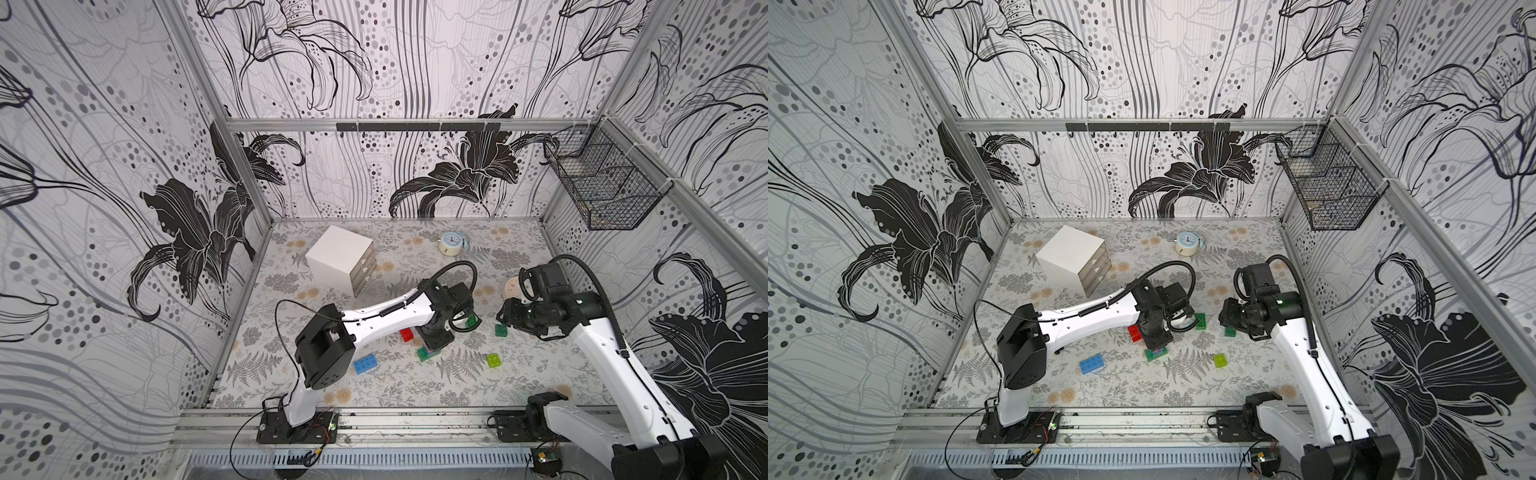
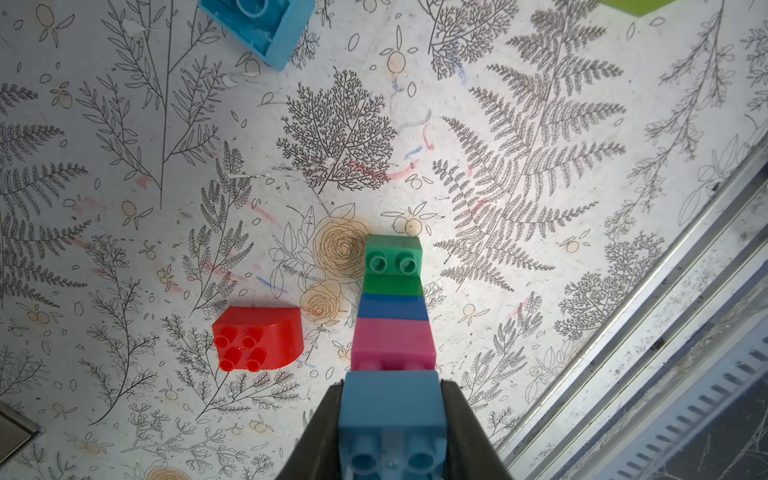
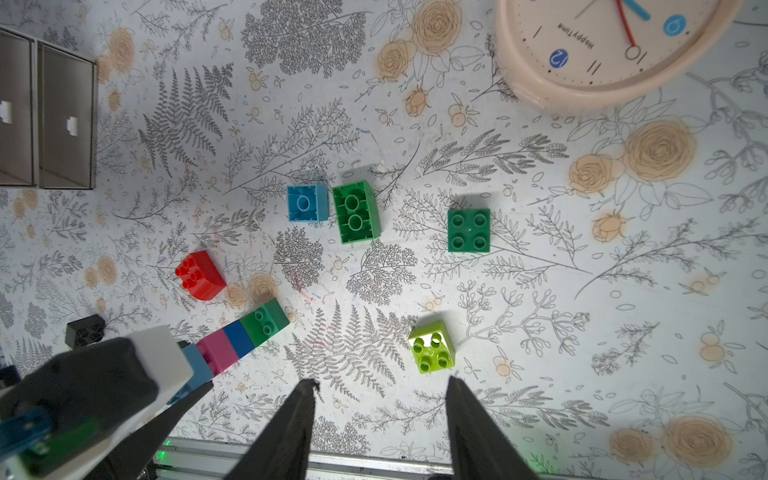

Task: Assemble the number 1 with lego
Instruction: Assemble the lego brick with the lego brick.

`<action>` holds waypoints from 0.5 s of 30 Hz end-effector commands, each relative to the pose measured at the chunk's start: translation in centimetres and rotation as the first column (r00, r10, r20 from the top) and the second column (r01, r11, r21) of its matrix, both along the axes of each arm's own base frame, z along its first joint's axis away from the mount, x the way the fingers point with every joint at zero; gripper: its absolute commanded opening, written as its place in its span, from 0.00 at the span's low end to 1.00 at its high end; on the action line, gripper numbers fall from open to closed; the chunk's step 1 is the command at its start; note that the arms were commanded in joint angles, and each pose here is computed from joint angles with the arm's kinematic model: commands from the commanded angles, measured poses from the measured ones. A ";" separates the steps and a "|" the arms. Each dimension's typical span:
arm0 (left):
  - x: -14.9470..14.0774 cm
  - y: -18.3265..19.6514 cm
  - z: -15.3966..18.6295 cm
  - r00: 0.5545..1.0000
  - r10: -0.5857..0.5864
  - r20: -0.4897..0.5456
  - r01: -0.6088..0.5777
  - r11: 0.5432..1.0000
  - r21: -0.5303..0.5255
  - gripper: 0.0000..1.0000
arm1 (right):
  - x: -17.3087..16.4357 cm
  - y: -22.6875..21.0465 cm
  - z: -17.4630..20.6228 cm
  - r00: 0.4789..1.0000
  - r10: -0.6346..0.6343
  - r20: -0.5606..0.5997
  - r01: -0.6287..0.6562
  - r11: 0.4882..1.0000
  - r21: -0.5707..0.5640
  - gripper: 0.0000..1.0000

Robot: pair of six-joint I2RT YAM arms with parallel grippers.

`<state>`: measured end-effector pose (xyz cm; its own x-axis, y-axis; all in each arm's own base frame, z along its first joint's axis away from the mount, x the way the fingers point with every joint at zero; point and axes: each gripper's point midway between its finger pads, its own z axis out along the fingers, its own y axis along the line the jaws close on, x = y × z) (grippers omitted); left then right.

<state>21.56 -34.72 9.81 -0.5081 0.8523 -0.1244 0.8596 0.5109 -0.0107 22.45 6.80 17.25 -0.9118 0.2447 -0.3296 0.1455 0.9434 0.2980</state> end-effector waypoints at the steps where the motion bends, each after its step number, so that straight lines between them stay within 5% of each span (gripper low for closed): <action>1: -0.3 -0.1 -2.1 0.999 0.015 -0.039 -0.015 1.000 0.010 0.15 | -0.3 0.0 0.3 1.000 -0.006 -0.005 0.006 1.000 0.008 0.54; 15: 0.3 1.8 -5.1 0.993 0.108 -0.042 -0.101 0.985 0.139 0.12 | -0.4 0.1 0.1 1.000 -0.005 -0.005 0.005 1.000 0.017 0.54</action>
